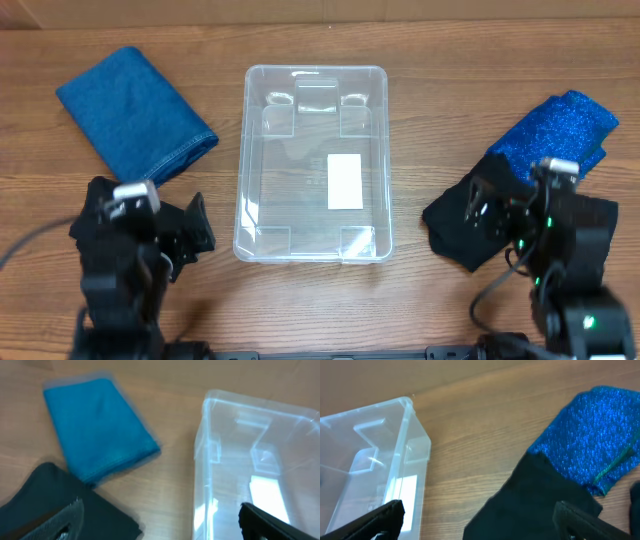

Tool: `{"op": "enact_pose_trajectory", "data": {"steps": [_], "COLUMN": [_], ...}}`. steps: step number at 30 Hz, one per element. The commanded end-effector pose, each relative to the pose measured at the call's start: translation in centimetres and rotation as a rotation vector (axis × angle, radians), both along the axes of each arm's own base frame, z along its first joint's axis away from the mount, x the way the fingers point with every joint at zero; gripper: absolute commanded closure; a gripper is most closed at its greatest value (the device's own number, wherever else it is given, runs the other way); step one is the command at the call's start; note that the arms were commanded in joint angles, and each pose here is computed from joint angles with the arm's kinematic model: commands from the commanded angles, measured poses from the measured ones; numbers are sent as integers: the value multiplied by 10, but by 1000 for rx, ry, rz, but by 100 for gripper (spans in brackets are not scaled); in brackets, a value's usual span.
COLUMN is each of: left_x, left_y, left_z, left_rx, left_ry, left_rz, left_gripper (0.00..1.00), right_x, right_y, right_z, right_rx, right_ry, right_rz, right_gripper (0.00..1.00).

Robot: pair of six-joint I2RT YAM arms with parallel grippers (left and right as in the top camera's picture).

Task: Pack container
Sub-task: 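Reach the right gripper to the sparkly blue cloth and grasp it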

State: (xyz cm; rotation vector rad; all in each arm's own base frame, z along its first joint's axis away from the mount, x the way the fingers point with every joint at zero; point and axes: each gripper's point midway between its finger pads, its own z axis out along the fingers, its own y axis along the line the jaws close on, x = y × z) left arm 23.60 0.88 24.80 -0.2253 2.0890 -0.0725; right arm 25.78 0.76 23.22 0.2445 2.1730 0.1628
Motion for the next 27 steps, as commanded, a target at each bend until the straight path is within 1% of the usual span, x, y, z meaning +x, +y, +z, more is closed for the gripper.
{"op": "enact_pose_trajectory", "data": {"steps": [1, 3, 5, 8, 10, 12, 14, 15, 16, 17, 19, 20, 24, 27], "left_x": [4, 4, 7, 6, 7, 6, 7, 7, 7, 7, 8, 8, 8, 9], "left_y": [-5, -9, -10, -10, -10, -10, -10, -10, -10, -10, -10, -10, -10, -10], "left_z": [22, 29, 31, 31, 31, 30, 30, 31, 31, 31, 31, 31, 31, 30], "left_rx": [-28, -42, -45, -45, -45, -45, -45, -45, -45, -44, -44, -44, -44, -44], "left_ry": [129, 172, 176, 178, 178, 180, 178, 176, 175, 174, 173, 173, 173, 180], "left_rz": [-20, -39, -42, -42, -41, -41, -41, -41, -41, -41, -41, -41, -42, -41], "left_gripper": [0, 0, 0, 0, 0, 0, 0, 0, 0, 0, 0, 0, 0, 0], "right_x": [9, 8, 6, 6, 11, 22, 37, 48, 61, 74, 87, 94, 110, 116], "right_y": [-1, -1, -1, -4, -17, -55, -89, -104, -114, -128, -155, -175, -209, -219], "right_z": [20, 16, 13, 12, 13, 23, 35, 39, 39, 32, 8, -20, -95, -127], "right_rx": [-8, -9, 1, 53, 57, 40, 97, 152, 200, 271, 336, 368, 433, 444], "right_ry": [78, 123, 139, 143, 133, 93, 75, 78, 85, 112, 184, 244, 366, 411], "right_rz": [-6, -6, -14, -69, -136, -272, -357, -361, -327, -311, -354, -394, -453, -468], "right_gripper": [0, 0, 0, 0, 0, 0, 0, 0, 0, 0, 0, 0, 0, 0]}}
